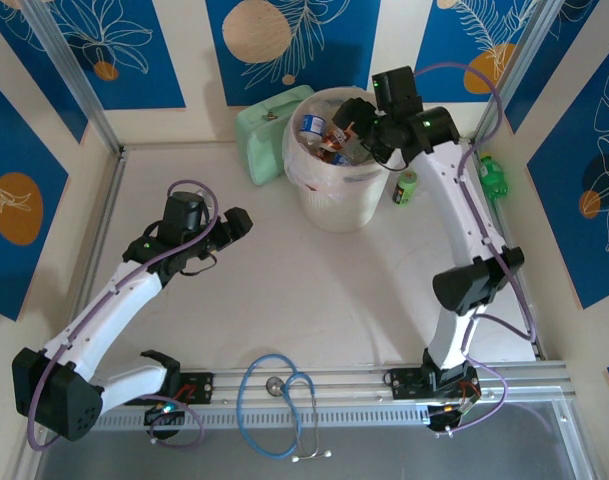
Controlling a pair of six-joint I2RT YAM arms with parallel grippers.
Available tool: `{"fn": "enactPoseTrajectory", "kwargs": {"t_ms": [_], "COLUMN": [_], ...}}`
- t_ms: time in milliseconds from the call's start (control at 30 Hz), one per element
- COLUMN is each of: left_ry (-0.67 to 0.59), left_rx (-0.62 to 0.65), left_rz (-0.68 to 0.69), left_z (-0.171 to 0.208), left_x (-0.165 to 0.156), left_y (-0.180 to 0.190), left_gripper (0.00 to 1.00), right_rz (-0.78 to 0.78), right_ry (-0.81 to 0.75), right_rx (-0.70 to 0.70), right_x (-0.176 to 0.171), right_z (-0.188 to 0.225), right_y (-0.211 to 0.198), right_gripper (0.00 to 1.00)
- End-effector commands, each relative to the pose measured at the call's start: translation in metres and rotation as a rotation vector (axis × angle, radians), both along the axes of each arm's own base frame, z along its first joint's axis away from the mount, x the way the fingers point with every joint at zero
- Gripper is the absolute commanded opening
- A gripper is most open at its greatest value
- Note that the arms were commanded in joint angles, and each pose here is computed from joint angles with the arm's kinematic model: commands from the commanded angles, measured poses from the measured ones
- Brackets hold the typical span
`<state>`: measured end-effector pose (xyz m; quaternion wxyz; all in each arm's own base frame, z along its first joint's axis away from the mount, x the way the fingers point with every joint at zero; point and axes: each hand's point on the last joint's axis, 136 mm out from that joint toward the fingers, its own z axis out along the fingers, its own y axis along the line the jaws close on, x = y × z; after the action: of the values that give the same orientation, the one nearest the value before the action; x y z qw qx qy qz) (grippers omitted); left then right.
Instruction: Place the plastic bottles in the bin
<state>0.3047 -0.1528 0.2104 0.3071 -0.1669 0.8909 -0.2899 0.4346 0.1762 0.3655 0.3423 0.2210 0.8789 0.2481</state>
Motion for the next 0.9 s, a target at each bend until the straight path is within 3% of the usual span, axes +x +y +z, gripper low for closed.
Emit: {"fn": "enactPoseTrajectory", "kwargs": {"t_ms": [0, 167, 267, 333, 400, 533, 633, 767, 867], "left_ry": [-0.063, -0.158, -0.263, -0.307, -0.28, -0.297, -0.266, -0.287, -0.263], "left_rx": [0.012, 0.138, 0.297, 0.439, 0.578, 0.811, 0.987, 1.076, 1.05], "left_rz": [-0.02, 0.026, 0.084, 0.146, 0.235, 0.243, 0.264, 0.255, 0.285], "left_z": [0.018, 0.038, 0.05, 0.048, 0.03, -0.009, -0.034, -0.063, -0.082], "left_x": [0.008, 0.018, 0.029, 0.037, 0.041, 0.049, 0.049, 0.052, 0.049], "left_y": [-0.002, 0.018, 0.042, 0.065, 0.089, 0.113, 0.134, 0.149, 0.165], "left_gripper": [0.95, 1.0, 1.0, 1.0, 1.0, 1.0, 1.0, 1.0, 1.0], "right_rz": [0.019, 0.027, 0.04, -0.043, -0.171, -0.113, -0.217, -0.337, -0.372], "right_ry": [-0.117, -0.218, -0.223, -0.166, -0.096, -0.244, -0.306, -0.222, -0.169], "right_rx": [-0.102, -0.326, -0.43, -0.445, -0.444, -0.609, -0.664, -0.785, -0.819], "right_x": [-0.036, -0.088, -0.117, -0.136, -0.158, -0.177, -0.185, -0.188, -0.181], "right_z": [0.036, 0.029, -0.002, -0.038, -0.084, -0.143, -0.169, -0.21, -0.238], "right_y": [-0.016, -0.041, -0.064, -0.092, -0.123, -0.15, -0.175, -0.208, -0.218], "right_gripper": [0.88, 0.91, 0.97, 1.0, 0.96, 0.99, 0.99, 0.99, 0.99]}}
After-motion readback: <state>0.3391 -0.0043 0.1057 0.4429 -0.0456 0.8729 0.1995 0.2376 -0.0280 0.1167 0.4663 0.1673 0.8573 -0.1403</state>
